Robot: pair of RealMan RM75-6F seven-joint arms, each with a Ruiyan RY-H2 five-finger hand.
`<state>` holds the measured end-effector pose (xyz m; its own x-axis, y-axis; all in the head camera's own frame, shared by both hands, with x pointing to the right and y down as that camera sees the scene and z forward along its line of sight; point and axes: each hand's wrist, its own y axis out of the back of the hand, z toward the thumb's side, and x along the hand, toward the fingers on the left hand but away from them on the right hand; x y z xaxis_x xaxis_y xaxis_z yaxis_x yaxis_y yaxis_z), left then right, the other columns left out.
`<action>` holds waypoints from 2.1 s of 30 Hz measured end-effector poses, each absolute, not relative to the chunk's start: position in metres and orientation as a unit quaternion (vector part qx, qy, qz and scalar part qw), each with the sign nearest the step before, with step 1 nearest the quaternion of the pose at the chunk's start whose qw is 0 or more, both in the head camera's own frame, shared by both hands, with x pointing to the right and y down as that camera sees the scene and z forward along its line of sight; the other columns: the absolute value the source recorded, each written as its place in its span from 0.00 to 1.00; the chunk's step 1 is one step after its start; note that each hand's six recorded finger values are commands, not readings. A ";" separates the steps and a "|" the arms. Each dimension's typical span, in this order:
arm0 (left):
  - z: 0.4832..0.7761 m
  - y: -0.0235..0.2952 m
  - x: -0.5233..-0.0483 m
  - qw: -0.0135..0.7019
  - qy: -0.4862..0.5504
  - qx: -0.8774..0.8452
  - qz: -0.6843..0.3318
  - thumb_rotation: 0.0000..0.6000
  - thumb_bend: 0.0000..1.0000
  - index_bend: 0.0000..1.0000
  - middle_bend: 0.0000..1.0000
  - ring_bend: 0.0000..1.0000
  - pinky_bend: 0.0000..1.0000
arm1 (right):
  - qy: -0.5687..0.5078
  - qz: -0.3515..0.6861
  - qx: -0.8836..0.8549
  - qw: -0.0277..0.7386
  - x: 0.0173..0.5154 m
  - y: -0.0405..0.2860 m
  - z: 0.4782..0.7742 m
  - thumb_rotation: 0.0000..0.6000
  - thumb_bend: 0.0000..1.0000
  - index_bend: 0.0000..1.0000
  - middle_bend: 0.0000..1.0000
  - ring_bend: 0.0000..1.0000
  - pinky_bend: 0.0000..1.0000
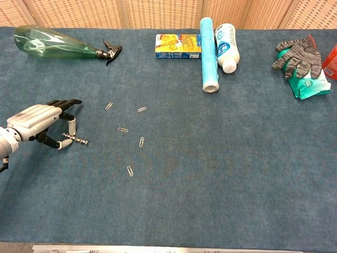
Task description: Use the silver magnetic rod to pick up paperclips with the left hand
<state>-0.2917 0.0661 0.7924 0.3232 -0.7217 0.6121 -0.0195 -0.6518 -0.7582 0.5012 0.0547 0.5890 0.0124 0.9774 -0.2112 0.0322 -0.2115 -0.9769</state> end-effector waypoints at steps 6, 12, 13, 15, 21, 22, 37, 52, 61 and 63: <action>0.793 0.066 -0.292 0.334 0.251 -0.741 -0.525 1.00 0.32 0.52 0.00 0.00 0.00 | -0.451 0.539 -0.561 0.438 0.501 0.055 0.589 1.00 0.11 0.42 0.26 0.24 0.41; 0.788 0.064 -0.292 0.337 0.256 -0.741 -0.522 1.00 0.32 0.53 0.00 0.00 0.00 | -0.450 0.539 -0.561 0.438 0.501 0.055 0.589 1.00 0.11 0.42 0.26 0.24 0.41; 0.787 0.064 -0.293 0.338 0.257 -0.740 -0.521 1.00 0.32 0.53 0.00 0.00 0.00 | -0.450 0.539 -0.561 0.438 0.501 0.054 0.589 1.00 0.11 0.42 0.26 0.24 0.41; 0.784 0.063 -0.293 0.342 0.257 -0.739 -0.521 1.00 0.32 0.53 0.00 0.00 0.00 | -0.450 0.538 -0.562 0.438 0.500 0.054 0.589 1.00 0.11 0.42 0.26 0.24 0.41; 0.777 0.061 -0.293 0.351 0.257 -0.735 -0.520 1.00 0.32 0.53 0.00 0.00 0.00 | -0.450 0.537 -0.563 0.439 0.499 0.054 0.589 1.00 0.11 0.42 0.26 0.24 0.41; 0.776 0.061 -0.293 0.352 0.257 -0.735 -0.520 1.00 0.32 0.53 0.00 0.00 0.00 | -0.450 0.537 -0.563 0.439 0.499 0.054 0.589 1.00 0.11 0.42 0.26 0.24 0.41; 0.760 0.055 -0.290 0.376 0.253 -0.726 -0.517 1.00 0.32 0.53 0.00 0.00 0.00 | -0.450 0.533 -0.565 0.440 0.497 0.053 0.589 1.00 0.11 0.42 0.26 0.24 0.41; 0.752 0.052 -0.281 0.389 0.247 -0.725 -0.512 1.00 0.32 0.53 0.00 0.00 0.00 | -0.453 0.531 -0.566 0.439 0.498 0.052 0.588 1.00 0.11 0.42 0.26 0.24 0.41; 0.749 0.052 -0.277 0.394 0.246 -0.725 -0.508 1.00 0.32 0.53 0.00 0.00 0.00 | -0.453 0.531 -0.566 0.439 0.499 0.052 0.588 1.00 0.11 0.42 0.26 0.24 0.41; 0.748 0.052 -0.276 0.396 0.246 -0.725 -0.507 1.00 0.32 0.53 0.00 0.00 0.00 | -0.454 0.531 -0.566 0.439 0.499 0.053 0.588 1.00 0.11 0.42 0.26 0.24 0.41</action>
